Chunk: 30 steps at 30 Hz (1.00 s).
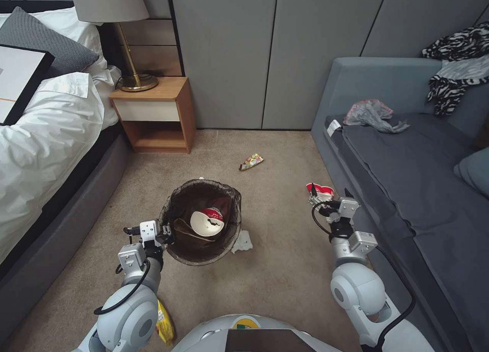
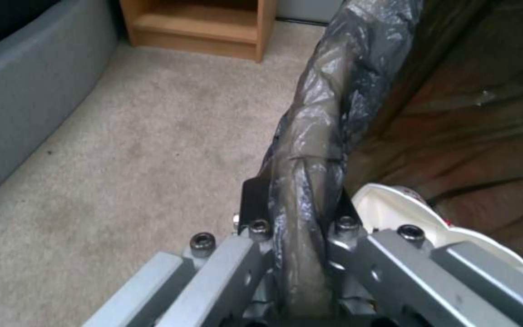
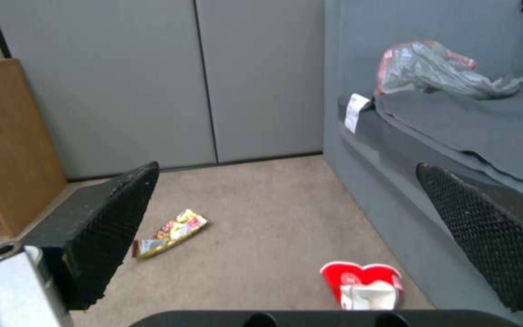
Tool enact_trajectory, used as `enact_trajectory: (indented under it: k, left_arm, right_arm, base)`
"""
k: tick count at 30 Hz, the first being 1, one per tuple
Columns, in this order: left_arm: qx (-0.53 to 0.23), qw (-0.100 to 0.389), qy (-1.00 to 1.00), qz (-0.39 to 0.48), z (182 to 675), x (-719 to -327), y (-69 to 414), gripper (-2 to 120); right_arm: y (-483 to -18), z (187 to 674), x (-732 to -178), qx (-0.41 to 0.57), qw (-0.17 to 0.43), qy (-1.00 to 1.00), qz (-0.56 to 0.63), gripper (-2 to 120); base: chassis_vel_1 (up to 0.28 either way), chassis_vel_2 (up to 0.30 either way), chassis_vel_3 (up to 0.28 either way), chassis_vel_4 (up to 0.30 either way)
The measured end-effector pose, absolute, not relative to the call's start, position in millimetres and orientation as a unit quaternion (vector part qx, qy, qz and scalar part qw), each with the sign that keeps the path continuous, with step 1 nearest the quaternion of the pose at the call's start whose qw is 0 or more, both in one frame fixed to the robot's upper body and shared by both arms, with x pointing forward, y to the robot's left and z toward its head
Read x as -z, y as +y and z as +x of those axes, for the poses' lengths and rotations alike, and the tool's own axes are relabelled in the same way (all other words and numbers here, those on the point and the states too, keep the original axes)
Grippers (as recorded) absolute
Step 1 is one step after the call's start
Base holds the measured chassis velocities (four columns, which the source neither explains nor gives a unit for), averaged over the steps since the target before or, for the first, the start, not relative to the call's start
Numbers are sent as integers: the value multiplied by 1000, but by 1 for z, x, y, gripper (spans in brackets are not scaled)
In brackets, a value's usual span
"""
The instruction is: Pick up the trash bin, then pick up the garbage from the floor and place it into the trash bin.
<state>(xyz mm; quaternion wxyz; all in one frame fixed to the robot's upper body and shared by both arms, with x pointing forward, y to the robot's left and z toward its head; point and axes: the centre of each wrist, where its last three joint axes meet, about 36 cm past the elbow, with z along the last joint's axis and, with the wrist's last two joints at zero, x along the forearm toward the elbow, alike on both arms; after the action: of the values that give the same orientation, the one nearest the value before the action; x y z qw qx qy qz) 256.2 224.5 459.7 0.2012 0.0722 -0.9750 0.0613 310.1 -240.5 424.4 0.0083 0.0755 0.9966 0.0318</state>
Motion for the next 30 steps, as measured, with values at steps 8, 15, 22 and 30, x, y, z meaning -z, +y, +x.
enact_trajectory:
  k: [8, 15, 22, 30]
  left_arm:
    - [-59, 201, -975, 77, 255, -459, 226, 0]
    - [-58, 203, -974, 79, 253, -458, 227, 0]
    - [-59, 203, -974, 81, 252, -458, 226, 0]
    - [-60, 202, -974, 82, 252, -459, 226, 0]
  right_arm:
    - [-238, 310, -424, -28, 0, 998, 63, 100]
    - [-247, 321, -424, -26, -20, 999, 22, 100]
    - [-251, 332, -418, -15, -59, 997, -39, 100]
    - [-264, 353, -387, -4, -126, 987, -104, 100]
  base:
    - [-25, 26, 20, -27]
    - [0, 0, 0, 0]
    - [0, 0, 0, 0]
    - [0, 0, 0, 0]
